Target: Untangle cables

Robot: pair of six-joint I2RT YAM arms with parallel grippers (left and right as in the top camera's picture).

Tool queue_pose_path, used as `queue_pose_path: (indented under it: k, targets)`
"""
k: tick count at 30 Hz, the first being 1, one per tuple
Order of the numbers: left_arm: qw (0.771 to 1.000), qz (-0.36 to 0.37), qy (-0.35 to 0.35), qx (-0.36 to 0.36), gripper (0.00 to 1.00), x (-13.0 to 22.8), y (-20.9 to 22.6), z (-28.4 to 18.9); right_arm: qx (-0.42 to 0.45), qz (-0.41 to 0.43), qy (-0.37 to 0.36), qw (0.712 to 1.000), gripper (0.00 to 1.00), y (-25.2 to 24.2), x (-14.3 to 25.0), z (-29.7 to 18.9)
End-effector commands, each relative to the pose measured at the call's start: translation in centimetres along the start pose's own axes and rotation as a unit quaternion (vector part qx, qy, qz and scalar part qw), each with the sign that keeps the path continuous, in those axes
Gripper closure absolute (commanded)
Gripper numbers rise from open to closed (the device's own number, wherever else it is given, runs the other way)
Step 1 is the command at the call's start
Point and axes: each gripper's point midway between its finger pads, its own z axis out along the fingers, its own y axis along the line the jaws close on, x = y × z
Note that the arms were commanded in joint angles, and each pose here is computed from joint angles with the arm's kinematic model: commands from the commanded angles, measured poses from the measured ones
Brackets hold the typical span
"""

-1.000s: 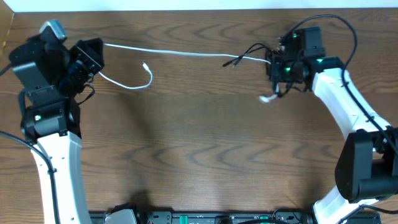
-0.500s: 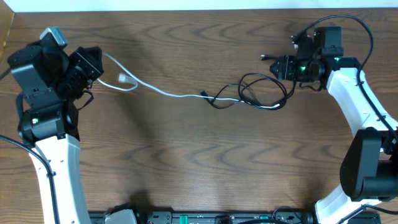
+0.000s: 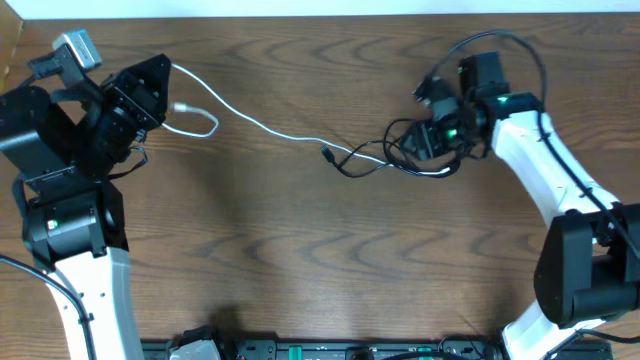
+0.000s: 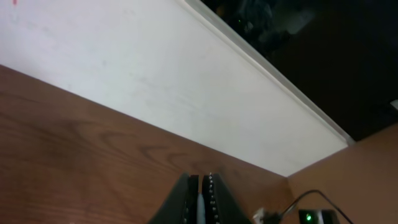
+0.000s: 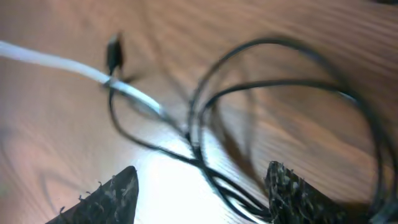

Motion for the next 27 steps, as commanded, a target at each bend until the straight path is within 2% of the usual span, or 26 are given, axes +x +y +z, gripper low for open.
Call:
queue_pose_path:
  k: [1, 5, 7, 9, 10, 11, 12, 13, 18, 21, 27]
  targets:
    - [1.000, 0.009, -0.016, 0.006, 0.93, -1.0, -0.8, -0.3, 0.001, -0.082, 0.039, 0.996, 0.36, 0.8, 1.3, 2.7]
    - [1.000, 0.009, -0.016, 0.006, 0.93, -1.0, -0.8, -0.3, -0.022, -0.117, 0.099, 0.988, 0.38, 1.5, 4.0, 6.4]
    - [1.000, 0.009, -0.016, 0.006, 0.93, -1.0, -0.8, -0.3, -0.014, -0.116, 0.115, 0.986, 0.42, 1.0, 4.8, 7.4]
    - [1.000, 0.009, -0.016, 0.006, 0.93, -1.0, -0.8, -0.3, -0.004, -0.115, 0.125, 0.986, 0.58, 0.4, 5.2, 8.2]
    - [1.000, 0.009, -0.016, 0.006, 0.92, -1.0, -0.8, -0.3, 0.001, -0.102, 0.115, 0.988, 0.76, 0.2, 4.7, 8.4]
    - [1.000, 0.009, -0.016, 0.006, 0.92, -1.0, -0.7, -0.3, 0.004, -0.090, 0.108, 0.990, 0.86, 0.2, 4.3, 8.4]
    - [1.000, 0.009, -0.016, 0.005, 0.93, -1.0, -0.7, -0.3, 0.009, -0.067, 0.091, 0.994, 0.95, 0.3, 3.3, 8.0]
    - [1.000, 0.009, -0.017, 0.005, 0.93, -1.0, -0.7, -0.3, 0.010, -0.057, 0.077, 0.995, 0.99, 0.5, 2.4, 7.5]
    - [0.999, 0.009, -0.034, -0.017, 0.93, -1.7, 0.1, -0.4, 0.032, -0.009, -0.005, 0.999, 0.99, 0.5, -2.3, 2.4]
    - [0.997, 0.016, -0.065, -0.033, 0.93, -3.5, 1.2, -1.3, 0.049, 0.085, -0.057, 0.994, 0.99, -1.9, -4.0, -0.7]
    - [0.991, -0.005, -0.103, -0.090, 0.93, -5.7, 5.1, -4.0, 0.072, 0.247, -0.087, 0.962, 0.99, -9.4, -2.5, -3.3]
